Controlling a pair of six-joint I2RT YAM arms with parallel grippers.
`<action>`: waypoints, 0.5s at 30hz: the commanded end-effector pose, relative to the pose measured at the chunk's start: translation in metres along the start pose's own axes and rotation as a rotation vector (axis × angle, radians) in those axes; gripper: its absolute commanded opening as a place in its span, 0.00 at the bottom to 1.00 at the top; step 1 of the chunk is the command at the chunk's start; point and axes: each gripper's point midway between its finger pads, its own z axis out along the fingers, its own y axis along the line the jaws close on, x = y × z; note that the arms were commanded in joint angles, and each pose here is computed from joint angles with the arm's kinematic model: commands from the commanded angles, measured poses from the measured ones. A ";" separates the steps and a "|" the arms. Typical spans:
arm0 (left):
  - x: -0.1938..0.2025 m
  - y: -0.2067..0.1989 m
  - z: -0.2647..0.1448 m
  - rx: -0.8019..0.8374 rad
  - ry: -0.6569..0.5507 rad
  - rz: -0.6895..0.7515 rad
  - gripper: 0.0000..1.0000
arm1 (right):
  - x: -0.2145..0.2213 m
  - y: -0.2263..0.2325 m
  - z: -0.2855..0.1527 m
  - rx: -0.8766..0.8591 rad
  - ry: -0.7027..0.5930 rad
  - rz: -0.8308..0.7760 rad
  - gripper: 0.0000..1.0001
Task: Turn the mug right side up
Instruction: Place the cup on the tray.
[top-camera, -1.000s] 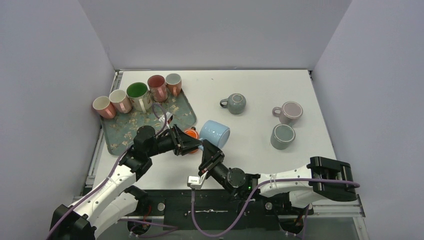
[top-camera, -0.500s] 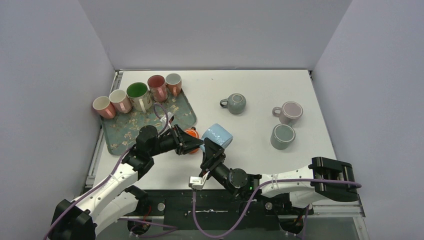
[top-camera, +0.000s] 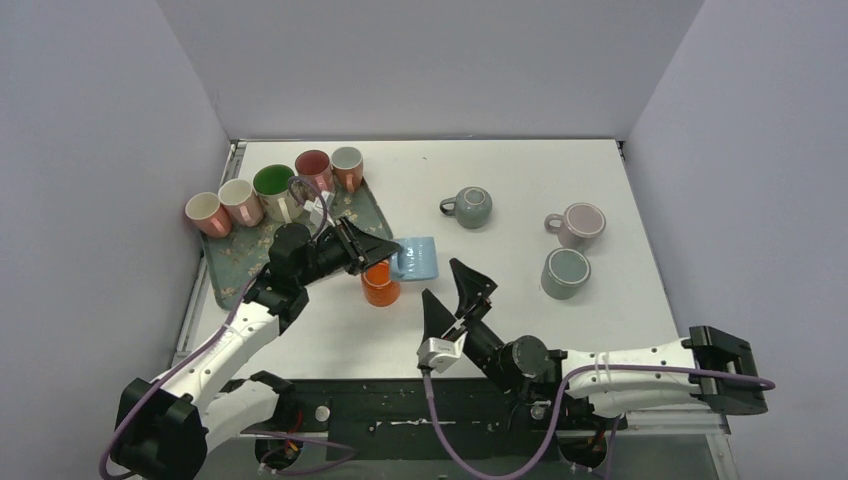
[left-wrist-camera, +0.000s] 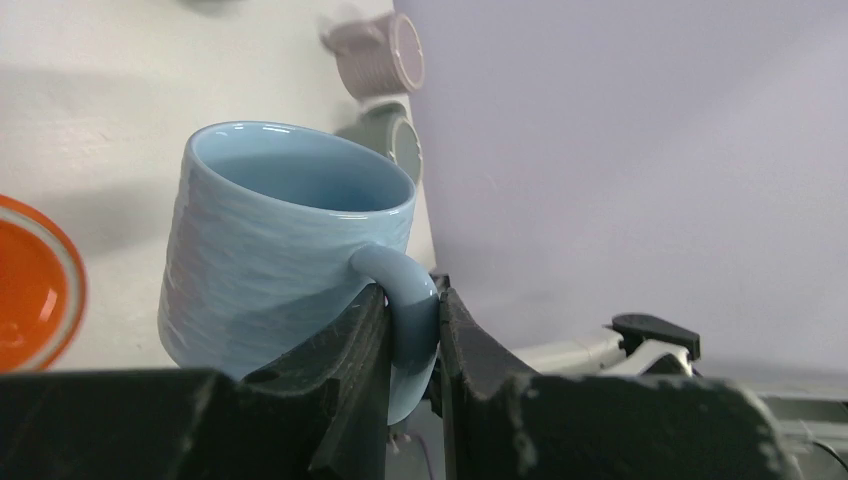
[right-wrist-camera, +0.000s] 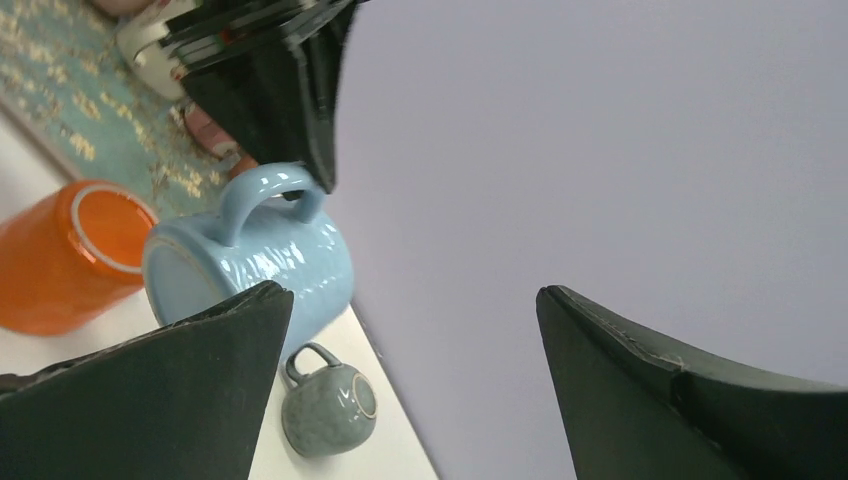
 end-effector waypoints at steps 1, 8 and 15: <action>-0.056 -0.063 -0.001 0.139 -0.187 0.251 0.00 | -0.004 -0.032 -0.011 0.086 -0.027 0.242 1.00; -0.117 -0.043 -0.004 -0.046 -0.363 0.461 0.00 | -0.002 -0.043 -0.023 0.093 -0.044 0.342 1.00; -0.165 -0.003 -0.013 -0.244 -0.534 0.708 0.00 | -0.004 -0.047 -0.029 0.091 -0.073 0.395 1.00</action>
